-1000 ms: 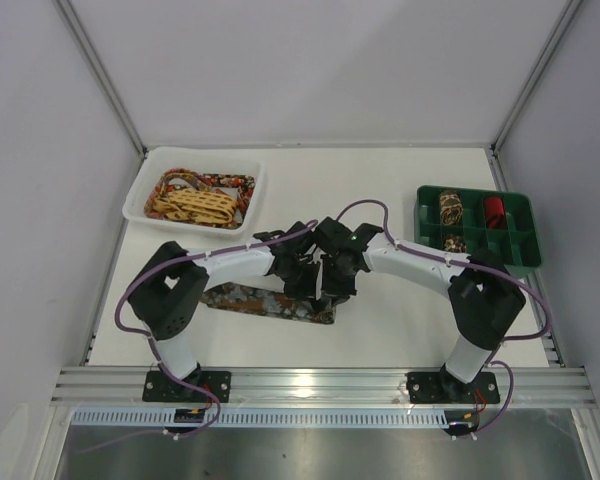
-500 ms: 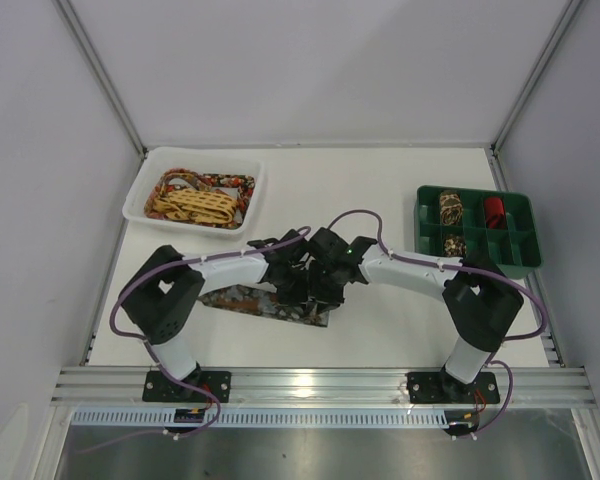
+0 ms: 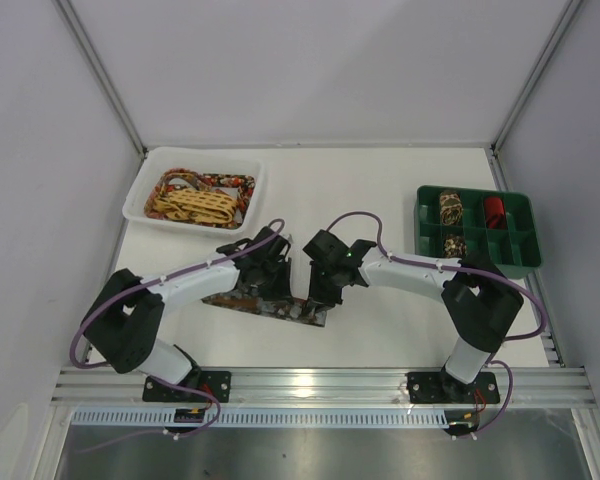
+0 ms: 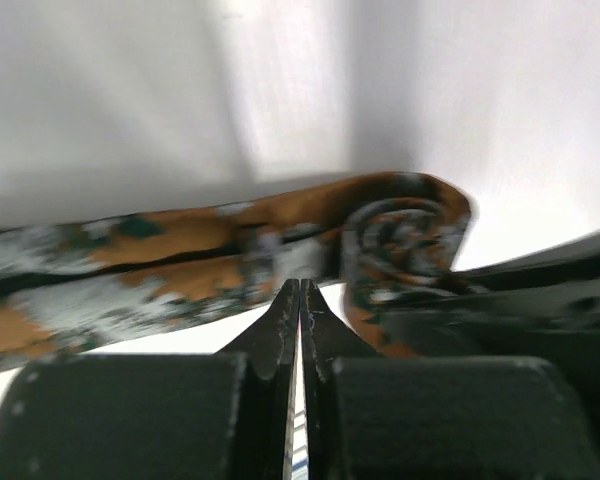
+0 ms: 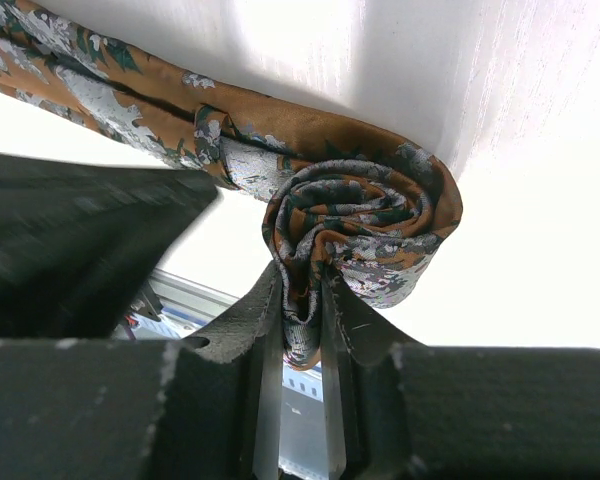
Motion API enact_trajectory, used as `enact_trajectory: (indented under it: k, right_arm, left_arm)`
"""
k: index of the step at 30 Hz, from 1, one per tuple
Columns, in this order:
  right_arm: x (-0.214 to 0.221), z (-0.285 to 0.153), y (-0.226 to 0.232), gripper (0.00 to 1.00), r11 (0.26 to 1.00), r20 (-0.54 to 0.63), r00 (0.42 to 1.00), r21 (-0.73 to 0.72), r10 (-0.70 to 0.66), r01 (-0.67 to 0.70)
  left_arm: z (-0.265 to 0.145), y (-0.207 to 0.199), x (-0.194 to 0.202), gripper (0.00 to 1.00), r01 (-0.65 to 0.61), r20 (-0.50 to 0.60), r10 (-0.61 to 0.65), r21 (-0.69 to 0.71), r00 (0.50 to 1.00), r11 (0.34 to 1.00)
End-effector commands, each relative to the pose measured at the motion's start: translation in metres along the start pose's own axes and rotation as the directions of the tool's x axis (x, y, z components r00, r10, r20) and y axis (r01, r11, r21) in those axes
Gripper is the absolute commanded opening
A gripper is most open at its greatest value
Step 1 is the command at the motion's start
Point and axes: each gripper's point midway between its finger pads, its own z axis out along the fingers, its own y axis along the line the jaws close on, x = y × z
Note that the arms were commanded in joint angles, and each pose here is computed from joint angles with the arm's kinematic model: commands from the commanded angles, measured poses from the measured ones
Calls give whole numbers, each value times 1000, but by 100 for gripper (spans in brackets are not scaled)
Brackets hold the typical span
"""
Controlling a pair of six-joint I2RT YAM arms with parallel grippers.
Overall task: Roll the ties
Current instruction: Roll the tie
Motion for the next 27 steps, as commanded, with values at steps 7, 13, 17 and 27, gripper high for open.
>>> enact_trajectory:
  k: [7, 13, 17, 27]
  right_arm:
    - [-6, 5, 6, 23, 1000, 16, 1000, 11, -17, 17]
    - [-10, 17, 20, 30, 999, -13, 999, 4, -33, 33]
    - [-10, 28, 32, 41, 999, -39, 998, -8, -50, 50]
    - [-2, 36, 41, 53, 986, -41, 998, -162, -53, 46]
  left_arm:
    - [3, 50, -5, 1, 94, 38, -91, -76, 995, 993]
    - [12, 51, 5, 0, 122, 2, -122, -68, 993, 990]
    - [12, 48, 9, 0, 131, -12, -132, -50, 991, 990]
    - [5, 47, 11, 0, 131, -11, -132, -41, 991, 990]
